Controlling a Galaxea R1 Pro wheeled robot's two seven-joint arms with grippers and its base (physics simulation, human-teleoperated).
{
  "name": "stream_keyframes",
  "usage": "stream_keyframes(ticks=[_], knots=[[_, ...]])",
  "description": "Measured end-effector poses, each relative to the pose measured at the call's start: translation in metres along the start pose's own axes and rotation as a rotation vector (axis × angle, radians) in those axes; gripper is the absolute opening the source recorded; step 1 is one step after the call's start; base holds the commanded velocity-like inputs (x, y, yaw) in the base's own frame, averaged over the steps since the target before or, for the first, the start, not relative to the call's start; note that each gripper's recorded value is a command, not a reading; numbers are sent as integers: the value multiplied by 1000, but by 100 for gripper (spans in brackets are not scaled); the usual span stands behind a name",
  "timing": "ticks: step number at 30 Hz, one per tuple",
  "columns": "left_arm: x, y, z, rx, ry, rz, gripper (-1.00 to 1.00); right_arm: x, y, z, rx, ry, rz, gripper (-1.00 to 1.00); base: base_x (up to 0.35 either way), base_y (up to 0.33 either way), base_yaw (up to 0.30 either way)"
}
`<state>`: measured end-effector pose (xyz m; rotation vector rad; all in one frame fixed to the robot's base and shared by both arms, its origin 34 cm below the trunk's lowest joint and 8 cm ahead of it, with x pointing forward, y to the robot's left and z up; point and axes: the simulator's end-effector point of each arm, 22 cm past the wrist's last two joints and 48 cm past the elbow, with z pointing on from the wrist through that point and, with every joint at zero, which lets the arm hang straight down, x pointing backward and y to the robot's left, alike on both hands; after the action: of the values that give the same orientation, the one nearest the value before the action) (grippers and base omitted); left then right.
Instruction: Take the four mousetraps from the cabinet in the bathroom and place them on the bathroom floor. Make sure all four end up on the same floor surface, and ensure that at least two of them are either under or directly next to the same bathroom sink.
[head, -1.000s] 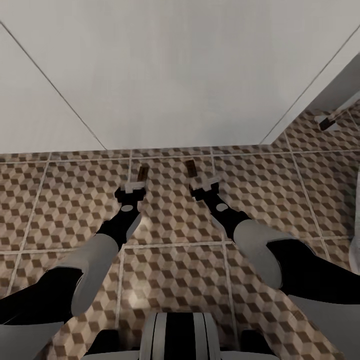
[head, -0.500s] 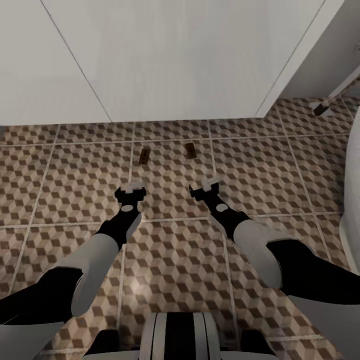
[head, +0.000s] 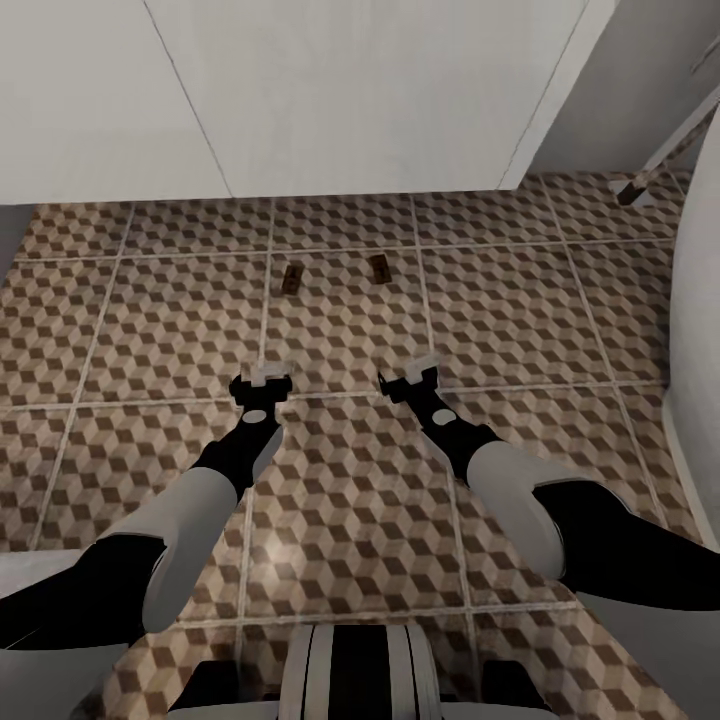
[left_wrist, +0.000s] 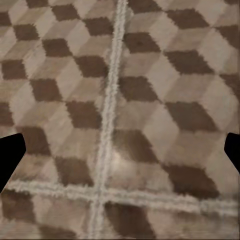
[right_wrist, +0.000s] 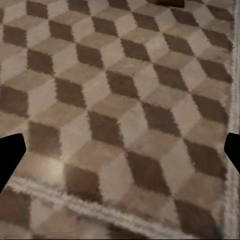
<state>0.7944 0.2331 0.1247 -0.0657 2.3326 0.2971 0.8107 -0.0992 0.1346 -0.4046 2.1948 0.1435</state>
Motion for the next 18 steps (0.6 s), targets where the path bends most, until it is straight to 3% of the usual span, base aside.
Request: stream_keyframes(ticks=[18], knots=[[0,0,-1,0,1,-1,100,-3,1,-1,-1,-25,3,100,-46,0,0]])
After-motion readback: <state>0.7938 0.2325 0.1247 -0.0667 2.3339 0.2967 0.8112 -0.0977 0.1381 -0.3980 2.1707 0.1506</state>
